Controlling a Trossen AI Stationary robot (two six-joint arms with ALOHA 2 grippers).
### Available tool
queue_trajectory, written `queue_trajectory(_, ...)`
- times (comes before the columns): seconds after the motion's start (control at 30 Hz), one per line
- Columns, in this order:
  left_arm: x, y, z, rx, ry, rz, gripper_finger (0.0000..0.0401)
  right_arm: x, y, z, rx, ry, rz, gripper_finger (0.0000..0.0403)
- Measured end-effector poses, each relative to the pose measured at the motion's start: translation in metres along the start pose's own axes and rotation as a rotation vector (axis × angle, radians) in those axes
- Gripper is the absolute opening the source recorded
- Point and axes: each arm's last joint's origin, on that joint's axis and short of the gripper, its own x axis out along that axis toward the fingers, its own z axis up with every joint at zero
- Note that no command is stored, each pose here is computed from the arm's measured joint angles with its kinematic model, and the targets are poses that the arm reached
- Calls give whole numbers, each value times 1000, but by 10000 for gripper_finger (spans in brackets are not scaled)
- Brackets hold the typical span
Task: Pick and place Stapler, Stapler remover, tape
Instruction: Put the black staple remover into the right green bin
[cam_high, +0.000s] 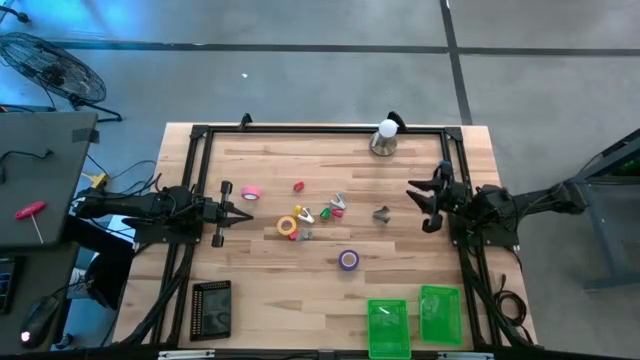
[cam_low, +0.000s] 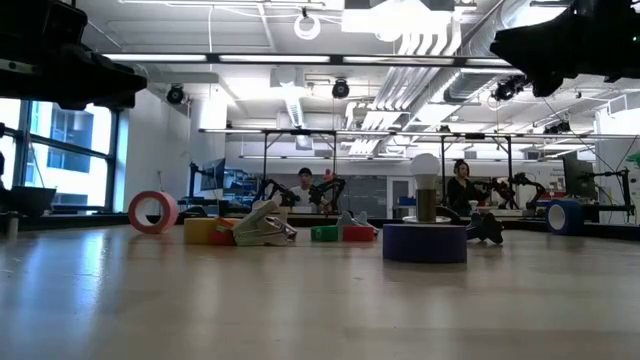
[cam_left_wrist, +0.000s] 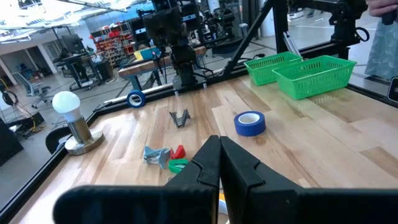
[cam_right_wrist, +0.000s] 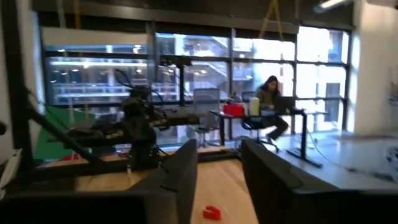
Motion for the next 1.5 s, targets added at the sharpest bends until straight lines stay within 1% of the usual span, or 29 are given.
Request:
queue_trajectory(0.13,0,0,0,0,1,0,0,7,3,6,-81,-28,8,159)
queue_trajectory(0.27,0,0,0,0,0,0,0,24,7,23,-140,37,-3,175)
queue_trajectory(0.33,0,0,0,0,0,0,0,37,11,31,-176,118,-9,178)
queue_trajectory(0.4,0,0,0,0,0,0,0,51,15,39,-228,237,-33,178)
queue_trajectory(0.5,0,0,0,0,0,0,0,71,19,51,-292,435,-99,178)
queue_trajectory(0.57,0,0,0,0,0,1,0,84,22,59,-310,546,-141,179)
queue_trajectory(0.73,0,0,0,0,0,1,0,111,30,73,-286,758,-234,179)
queue_trajectory(0.83,0,0,0,0,0,0,0,121,33,80,-223,876,-302,179)
queue_trajectory(0.9,0,0,0,0,0,1,0,127,36,82,-177,959,-324,179)
queue_trajectory(1.0,0,0,0,0,0,0,0,134,41,82,-130,1074,-330,179)
queue_trajectory(1.07,0,0,0,0,0,0,0,140,44,79,-111,1126,-317,179)
queue_trajectory(1.27,0,0,0,0,0,1,0,151,53,58,-120,1224,-276,179)
queue_trajectory(1.43,0,0,0,0,0,0,0,158,53,41,-85,1322,-241,178)
queue_trajectory(1.5,0,0,0,0,0,0,0,160,52,36,-90,1345,-234,177)
